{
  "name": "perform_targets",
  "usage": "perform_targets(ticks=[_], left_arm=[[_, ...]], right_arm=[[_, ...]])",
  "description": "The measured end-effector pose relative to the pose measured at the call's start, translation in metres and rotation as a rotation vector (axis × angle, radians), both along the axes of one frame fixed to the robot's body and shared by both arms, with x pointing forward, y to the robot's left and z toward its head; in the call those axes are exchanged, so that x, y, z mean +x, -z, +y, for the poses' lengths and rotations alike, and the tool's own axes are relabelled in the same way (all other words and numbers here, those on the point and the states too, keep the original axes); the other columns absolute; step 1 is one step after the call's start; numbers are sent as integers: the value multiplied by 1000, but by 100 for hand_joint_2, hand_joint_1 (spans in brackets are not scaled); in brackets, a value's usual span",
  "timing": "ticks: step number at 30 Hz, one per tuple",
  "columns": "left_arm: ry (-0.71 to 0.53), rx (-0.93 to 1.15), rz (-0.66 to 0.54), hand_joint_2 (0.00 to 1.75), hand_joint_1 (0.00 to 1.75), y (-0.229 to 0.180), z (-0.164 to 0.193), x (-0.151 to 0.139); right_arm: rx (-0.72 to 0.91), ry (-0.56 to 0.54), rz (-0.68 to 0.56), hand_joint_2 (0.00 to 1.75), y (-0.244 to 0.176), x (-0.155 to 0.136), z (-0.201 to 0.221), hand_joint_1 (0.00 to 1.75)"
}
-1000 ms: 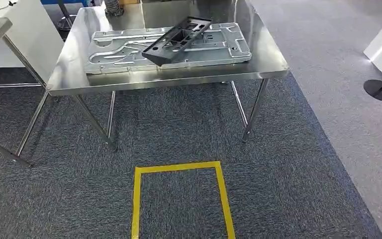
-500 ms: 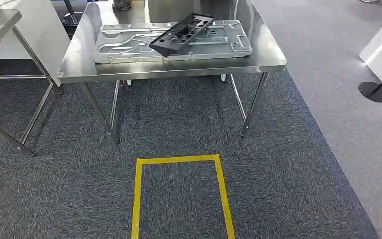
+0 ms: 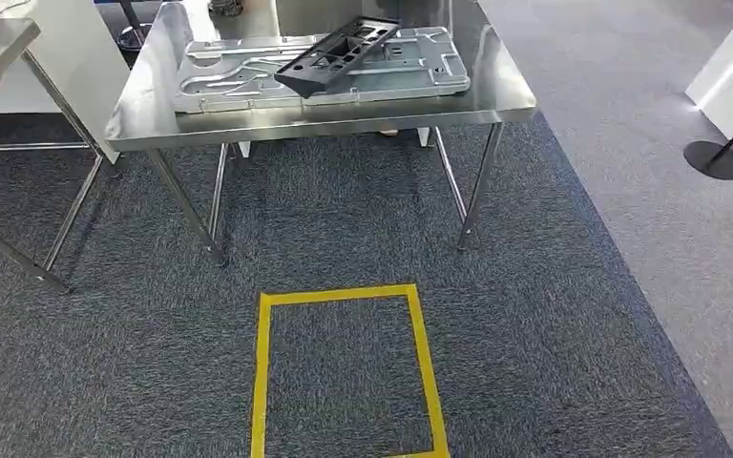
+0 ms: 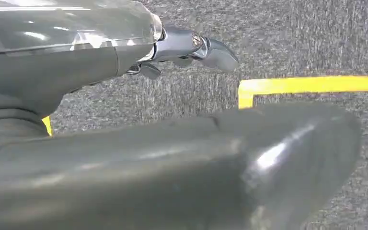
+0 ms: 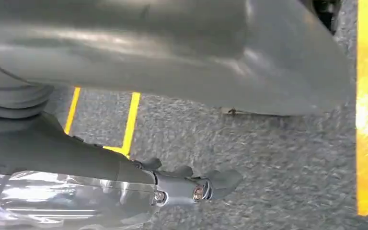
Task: Take the parts from the cabinet and place them on the table.
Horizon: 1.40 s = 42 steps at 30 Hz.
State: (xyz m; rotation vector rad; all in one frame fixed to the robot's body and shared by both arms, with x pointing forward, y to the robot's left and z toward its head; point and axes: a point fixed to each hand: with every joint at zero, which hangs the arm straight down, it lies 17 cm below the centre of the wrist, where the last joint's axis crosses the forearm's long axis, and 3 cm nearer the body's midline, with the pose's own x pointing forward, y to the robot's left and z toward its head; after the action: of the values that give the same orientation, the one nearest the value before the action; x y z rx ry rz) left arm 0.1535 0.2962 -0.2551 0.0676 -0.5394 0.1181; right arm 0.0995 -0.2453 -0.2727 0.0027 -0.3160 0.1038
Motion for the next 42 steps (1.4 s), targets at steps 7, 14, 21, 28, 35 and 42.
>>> perform_targets(ticks=[7,14,21,28,35,42], left_arm=[[-3,0,-1,0,0,0,0,0],[-19,-11,3,175,0,0,-1,-2],[-27,-31,11,175,0,2,-4,-8],[-40,-38,61,0,0,7,-4,-26],[-31,-20,105,0,0,11,2,-40],[-13,-9,144,0,0,14,3,-53]], right_arm=[[-13,-4,31,175,2,-6,-2,0],[-118,-20,168,0,9,-28,-20,0],[-93,-29,116,175,7,-19,-17,0],[-83,10,122,0,8,-26,-22,0],[-76,43,117,0,8,-30,-27,0],[-71,60,109,0,8,-35,-30,0]])
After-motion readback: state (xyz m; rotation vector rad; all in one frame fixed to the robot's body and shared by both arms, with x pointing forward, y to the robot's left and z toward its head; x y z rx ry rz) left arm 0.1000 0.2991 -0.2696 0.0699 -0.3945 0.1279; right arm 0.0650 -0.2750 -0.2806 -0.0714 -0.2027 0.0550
